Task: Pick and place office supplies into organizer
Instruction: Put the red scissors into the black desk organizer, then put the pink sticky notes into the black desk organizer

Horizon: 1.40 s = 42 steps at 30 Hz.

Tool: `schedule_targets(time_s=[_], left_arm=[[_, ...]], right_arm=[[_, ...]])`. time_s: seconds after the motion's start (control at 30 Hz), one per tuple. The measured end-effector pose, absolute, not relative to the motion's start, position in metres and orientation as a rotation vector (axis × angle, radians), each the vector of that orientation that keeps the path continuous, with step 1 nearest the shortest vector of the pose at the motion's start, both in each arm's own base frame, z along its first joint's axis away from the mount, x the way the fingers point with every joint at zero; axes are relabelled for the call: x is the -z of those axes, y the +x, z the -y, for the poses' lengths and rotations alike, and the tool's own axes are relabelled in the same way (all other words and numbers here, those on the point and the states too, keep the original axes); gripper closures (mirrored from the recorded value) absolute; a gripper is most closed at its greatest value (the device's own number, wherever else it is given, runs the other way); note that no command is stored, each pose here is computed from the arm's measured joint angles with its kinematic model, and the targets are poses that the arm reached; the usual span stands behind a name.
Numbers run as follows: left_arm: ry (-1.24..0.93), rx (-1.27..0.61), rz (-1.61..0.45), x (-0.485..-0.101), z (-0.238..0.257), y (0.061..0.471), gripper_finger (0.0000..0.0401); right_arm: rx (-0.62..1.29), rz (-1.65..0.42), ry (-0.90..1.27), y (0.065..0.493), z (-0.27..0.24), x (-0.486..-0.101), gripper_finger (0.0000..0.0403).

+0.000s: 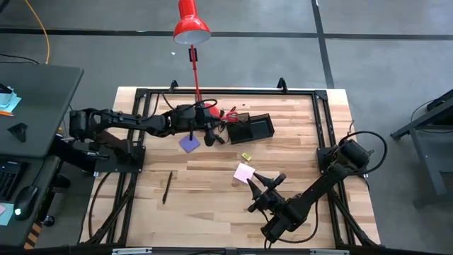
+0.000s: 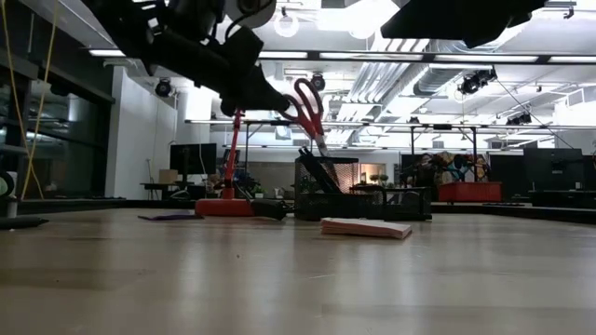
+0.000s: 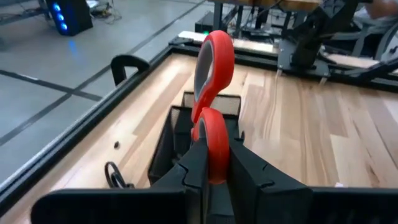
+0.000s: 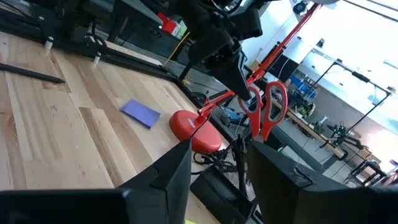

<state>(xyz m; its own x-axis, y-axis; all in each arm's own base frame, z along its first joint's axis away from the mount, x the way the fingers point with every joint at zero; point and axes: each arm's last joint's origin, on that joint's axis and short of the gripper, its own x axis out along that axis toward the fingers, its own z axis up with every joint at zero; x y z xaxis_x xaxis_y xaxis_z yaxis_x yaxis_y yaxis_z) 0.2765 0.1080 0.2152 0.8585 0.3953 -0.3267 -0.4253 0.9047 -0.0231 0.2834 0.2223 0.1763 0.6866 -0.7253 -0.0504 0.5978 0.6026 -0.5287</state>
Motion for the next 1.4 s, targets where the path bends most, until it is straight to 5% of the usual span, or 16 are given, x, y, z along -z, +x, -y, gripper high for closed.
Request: schedule_targets(time_s=[0.63, 0.93, 1.4], left_arm=[[-0.091, -0.302, -0.230, -0.233, -0.107, 0.284, 0.0248], [-0.109, -0.112, -0.108, -0.253, -0.082, 0.286, 0.0243], [-0.051, -0.072, -0.046, -0.199, 0.015, 0.259, 0.0242]], right_arm=[[0.779, -0.295, -0.452, 0.288, -0.217, -0.175, 0.0256], [0.755, -0.337, -0.383, 0.285, -0.215, -0.169, 0.0256], [0.744, -0.345, -0.328, 0.278, -0.212, -0.155, 0.0256]])
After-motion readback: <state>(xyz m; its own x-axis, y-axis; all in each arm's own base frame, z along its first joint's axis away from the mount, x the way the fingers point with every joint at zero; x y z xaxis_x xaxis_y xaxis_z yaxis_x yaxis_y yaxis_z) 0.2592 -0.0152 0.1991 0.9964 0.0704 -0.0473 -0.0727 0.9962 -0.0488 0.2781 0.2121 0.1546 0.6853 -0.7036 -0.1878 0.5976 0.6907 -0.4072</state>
